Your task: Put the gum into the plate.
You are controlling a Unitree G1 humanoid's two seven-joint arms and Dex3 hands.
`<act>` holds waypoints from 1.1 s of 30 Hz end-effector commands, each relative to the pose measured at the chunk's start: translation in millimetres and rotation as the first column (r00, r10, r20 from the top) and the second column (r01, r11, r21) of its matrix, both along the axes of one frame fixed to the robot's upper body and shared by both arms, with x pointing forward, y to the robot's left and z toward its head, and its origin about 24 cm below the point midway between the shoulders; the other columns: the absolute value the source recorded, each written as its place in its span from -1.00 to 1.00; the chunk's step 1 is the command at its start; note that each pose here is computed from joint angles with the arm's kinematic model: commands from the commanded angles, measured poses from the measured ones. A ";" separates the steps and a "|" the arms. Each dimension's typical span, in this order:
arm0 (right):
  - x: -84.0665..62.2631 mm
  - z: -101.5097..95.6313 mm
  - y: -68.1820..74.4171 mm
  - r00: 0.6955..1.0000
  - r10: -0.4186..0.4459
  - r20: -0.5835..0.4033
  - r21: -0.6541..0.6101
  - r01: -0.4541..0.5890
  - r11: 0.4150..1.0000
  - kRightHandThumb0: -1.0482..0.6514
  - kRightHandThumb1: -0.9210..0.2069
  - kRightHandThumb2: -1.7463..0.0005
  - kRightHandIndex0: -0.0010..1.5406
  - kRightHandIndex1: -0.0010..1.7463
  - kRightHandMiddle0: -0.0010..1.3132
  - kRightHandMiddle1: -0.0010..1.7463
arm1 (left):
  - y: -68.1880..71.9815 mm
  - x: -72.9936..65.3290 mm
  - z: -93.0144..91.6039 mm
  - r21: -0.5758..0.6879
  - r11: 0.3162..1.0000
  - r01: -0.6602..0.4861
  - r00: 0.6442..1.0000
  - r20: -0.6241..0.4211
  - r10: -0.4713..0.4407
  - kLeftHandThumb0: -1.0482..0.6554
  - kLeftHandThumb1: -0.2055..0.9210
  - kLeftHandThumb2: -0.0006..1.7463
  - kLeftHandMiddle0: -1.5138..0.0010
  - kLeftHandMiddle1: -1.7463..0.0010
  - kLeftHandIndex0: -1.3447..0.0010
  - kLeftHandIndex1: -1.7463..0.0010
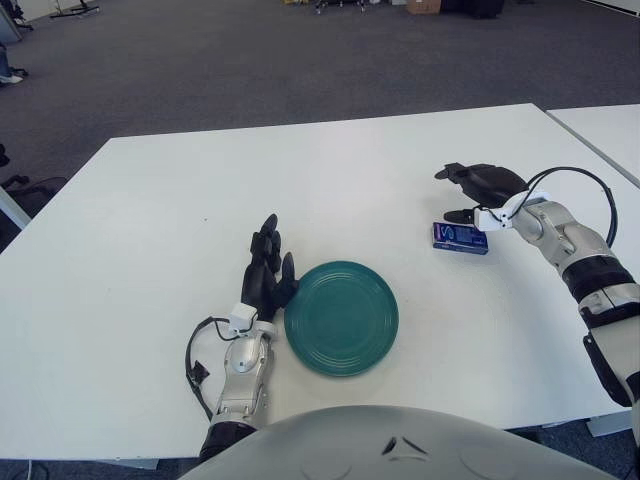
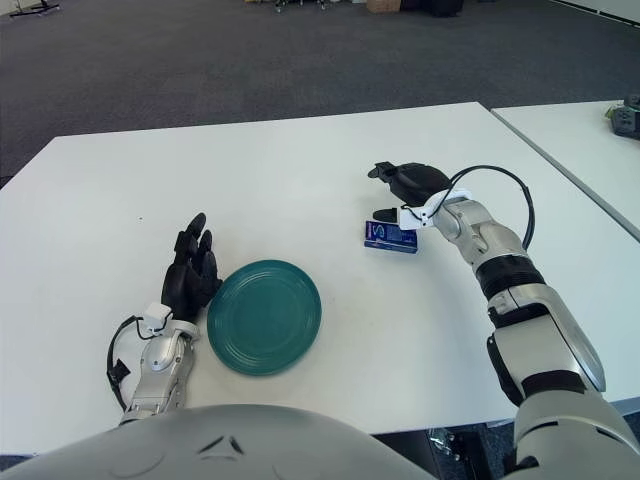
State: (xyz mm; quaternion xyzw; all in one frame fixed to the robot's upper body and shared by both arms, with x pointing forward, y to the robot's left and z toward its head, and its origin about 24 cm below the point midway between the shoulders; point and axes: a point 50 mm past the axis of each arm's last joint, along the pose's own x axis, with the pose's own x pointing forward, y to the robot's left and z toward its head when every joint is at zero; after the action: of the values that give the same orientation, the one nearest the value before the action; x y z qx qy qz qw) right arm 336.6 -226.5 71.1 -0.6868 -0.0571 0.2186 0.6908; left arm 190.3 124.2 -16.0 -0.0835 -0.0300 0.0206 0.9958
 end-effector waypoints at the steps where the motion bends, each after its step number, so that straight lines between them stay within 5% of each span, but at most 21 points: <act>1: -4.4 -4.0 -7.1 1.000 -0.017 -0.021 0.000 0.017 1.000 -0.92 -1.00 0.14 -0.66 -1.00 -1.00 -0.36 | -6.9 -23.8 -26.7 -0.062 0.997 -0.043 0.991 -0.125 0.035 -0.91 1.00 -0.22 0.79 1.00 1.00 0.49; 33: -41.2 -25.4 -27.3 0.990 -0.002 -0.144 -0.045 -0.005 0.999 -0.98 -1.00 0.01 -0.70 -1.00 -1.00 -0.47 | -10.9 -22.4 -25.4 -0.076 0.997 -0.020 0.993 -0.114 0.011 -1.00 1.00 -0.12 0.77 0.99 1.00 0.38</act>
State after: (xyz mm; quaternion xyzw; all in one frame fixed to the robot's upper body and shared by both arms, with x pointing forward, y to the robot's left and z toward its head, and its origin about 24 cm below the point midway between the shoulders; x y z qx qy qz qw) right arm 296.1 -249.5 41.5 -0.6848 -0.0036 0.2733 0.6755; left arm 190.5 123.1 -15.0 -0.0834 -0.0379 0.0120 0.9957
